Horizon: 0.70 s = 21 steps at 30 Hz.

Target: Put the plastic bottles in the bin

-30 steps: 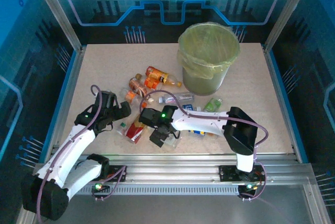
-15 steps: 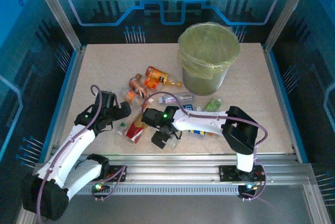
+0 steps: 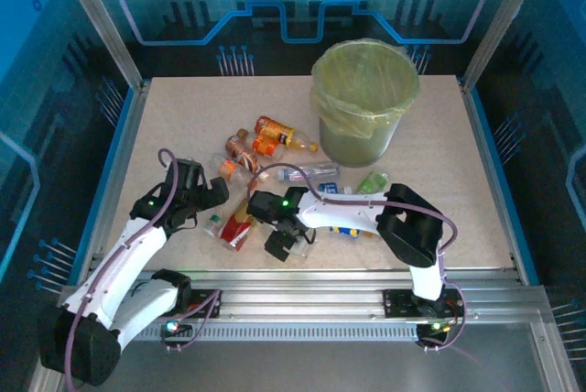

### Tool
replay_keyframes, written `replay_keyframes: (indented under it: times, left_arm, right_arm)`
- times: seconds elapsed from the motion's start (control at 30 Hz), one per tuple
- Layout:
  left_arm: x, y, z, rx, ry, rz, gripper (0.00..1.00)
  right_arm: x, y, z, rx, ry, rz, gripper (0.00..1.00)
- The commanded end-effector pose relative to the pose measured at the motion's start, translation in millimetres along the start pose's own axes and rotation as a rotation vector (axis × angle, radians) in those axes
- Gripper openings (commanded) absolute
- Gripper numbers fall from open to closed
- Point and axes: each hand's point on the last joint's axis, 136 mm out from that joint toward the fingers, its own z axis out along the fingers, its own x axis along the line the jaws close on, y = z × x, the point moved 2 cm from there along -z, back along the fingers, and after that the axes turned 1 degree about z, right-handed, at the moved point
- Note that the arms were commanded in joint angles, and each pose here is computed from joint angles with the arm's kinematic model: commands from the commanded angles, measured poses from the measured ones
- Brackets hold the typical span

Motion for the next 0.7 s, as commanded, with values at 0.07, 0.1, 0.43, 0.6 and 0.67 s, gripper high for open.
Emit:
replay_keyframes:
  times: [0.07, 0.1, 0.43, 0.6, 0.67]
  left_arm:
    - [-0.4, 2.5, -2.8, -0.008, -0.011, 0.003, 0.99]
    - [-0.3, 2.3, -2.5, -0.008, -0.011, 0.004, 0.99]
    - [1.1, 2.9, -3.5, -0.015, -0.007, 0.003, 0.99]
    - [0.7, 3.6, -5.1, -0.021, -0.011, -0.001, 0.99]
    - [0.5, 4.1, -6.3, -0.023, -0.014, -0.002, 0.99]
  right_arm:
    - [-0.6, -7.0, 12.4, 0.047, -0.007, -0.011, 1.0]
    - [-0.6, -6.7, 12.1, 0.045, -0.006, -0.011, 1.0]
    - [-2.9, 3.0, -8.1, -0.016, -0.018, -0.007, 0.86]
    - [-13.6, 10.4, -31.9, -0.082, -0.058, 0.008, 0.68]
    - [-18.8, 12.0, -42.6, -0.108, -0.076, 0.015, 0.66]
